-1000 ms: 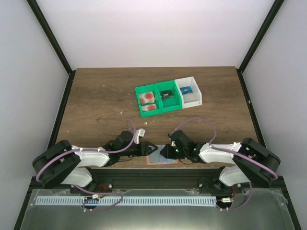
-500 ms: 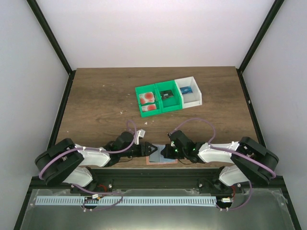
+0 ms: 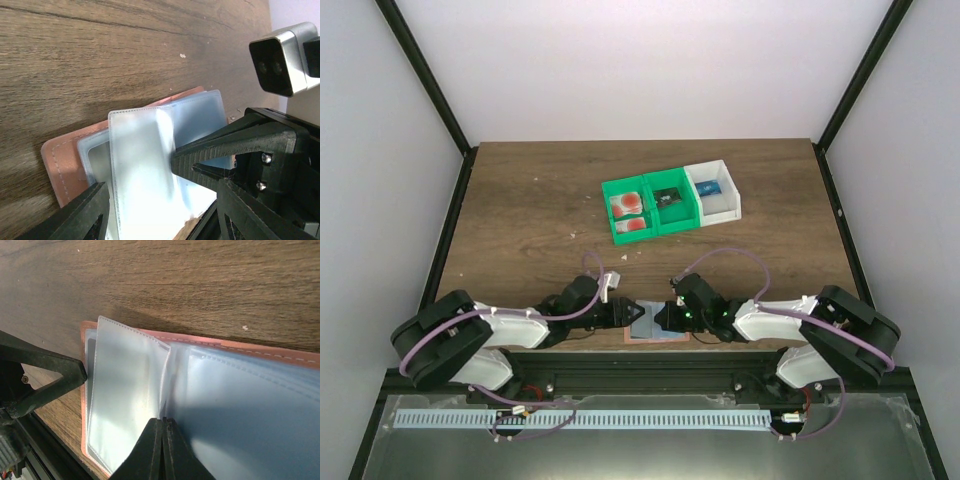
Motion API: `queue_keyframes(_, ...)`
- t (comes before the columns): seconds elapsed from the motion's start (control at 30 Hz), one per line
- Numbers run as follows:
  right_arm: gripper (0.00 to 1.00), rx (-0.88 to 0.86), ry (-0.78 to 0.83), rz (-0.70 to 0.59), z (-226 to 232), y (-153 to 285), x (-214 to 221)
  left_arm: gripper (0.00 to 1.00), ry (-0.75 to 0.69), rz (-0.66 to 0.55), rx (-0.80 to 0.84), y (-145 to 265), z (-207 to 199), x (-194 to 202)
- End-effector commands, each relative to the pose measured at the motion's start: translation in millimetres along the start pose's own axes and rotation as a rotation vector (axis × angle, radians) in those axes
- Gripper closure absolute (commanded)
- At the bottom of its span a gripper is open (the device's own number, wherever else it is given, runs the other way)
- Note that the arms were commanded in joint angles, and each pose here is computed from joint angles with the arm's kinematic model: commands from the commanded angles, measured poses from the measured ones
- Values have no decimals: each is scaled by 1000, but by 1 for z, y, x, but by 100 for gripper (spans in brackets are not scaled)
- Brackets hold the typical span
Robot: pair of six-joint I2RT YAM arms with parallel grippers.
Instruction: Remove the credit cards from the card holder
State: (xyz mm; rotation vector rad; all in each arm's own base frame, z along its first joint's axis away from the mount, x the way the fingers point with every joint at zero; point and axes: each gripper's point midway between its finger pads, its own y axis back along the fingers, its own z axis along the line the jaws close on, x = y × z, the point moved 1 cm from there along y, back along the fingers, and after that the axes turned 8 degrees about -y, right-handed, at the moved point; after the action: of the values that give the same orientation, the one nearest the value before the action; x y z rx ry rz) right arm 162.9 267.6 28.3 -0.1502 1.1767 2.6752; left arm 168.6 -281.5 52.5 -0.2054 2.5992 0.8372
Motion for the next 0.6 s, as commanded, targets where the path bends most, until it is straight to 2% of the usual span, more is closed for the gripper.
queue_keyframes(0.0, 100, 75, -15, 20, -21, -2, 9, 39, -30, -4, -17, -1, 1, -2)
queue_keyframes(0.27, 99, 73, -13, 18, -20, -2, 9, 39, 4, 38, 26, -9, -1, 6)
queue_keyframes(0.57, 99, 70, -15, 15, -20, -1, 8, 39, 17, 27, 108, -8, -16, 2)
